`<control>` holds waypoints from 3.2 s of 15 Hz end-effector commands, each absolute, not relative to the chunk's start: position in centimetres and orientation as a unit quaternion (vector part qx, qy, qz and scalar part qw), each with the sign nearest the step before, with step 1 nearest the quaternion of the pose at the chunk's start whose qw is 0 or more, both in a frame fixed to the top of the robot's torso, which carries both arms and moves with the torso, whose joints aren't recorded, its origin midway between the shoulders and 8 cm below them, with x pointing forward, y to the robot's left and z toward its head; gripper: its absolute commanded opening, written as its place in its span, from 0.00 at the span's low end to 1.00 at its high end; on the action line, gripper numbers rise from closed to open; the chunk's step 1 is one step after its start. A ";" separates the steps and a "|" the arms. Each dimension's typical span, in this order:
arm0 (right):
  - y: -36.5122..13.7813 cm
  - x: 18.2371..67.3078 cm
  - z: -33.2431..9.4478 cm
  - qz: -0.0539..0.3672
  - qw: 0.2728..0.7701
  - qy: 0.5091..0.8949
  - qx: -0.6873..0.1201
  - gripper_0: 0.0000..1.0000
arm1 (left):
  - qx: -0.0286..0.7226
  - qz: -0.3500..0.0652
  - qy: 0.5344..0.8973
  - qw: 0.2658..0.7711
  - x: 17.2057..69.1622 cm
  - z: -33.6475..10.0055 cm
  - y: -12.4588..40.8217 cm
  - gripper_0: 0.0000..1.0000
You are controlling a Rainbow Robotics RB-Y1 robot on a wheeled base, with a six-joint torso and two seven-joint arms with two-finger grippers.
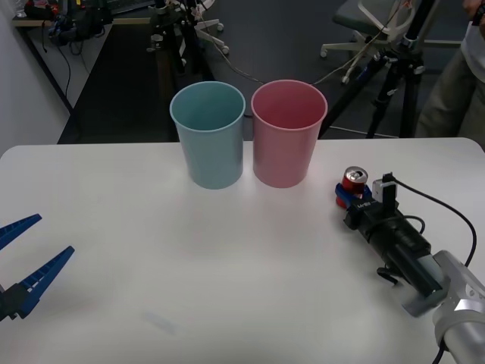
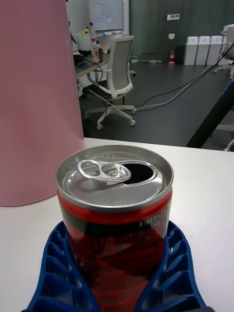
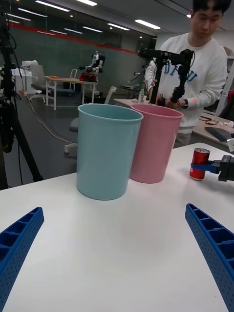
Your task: Grasp the object on the table and drop it into the matching bin: aluminum can to the light blue bin, PET bottle to the pink bin.
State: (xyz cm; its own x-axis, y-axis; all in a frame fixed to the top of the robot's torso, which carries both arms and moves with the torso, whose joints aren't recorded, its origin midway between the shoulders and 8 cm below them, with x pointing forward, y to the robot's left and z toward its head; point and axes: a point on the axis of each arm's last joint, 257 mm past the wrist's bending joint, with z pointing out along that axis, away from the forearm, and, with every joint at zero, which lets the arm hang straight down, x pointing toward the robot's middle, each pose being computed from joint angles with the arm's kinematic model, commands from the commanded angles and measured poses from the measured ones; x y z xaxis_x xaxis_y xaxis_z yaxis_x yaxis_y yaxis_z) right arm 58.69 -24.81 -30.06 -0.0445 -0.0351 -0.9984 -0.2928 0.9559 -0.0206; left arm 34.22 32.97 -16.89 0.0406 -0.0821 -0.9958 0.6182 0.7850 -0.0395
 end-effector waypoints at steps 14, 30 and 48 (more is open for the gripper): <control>-19.0 50.9 -21.7 0.128 0.723 0.660 -0.162 0.00 | 0.208 -0.253 0.645 0.691 34.2 -16.9 33.0 1.00; -10.1 41.2 -7.5 0.193 0.766 0.590 -0.169 0.00 | 0.208 -0.253 0.645 0.691 34.2 -16.9 33.0 1.00; 1.2 57.3 -1.0 0.213 0.777 0.557 -0.201 0.00 | 0.208 -0.253 0.645 0.691 34.2 -16.9 33.0 1.00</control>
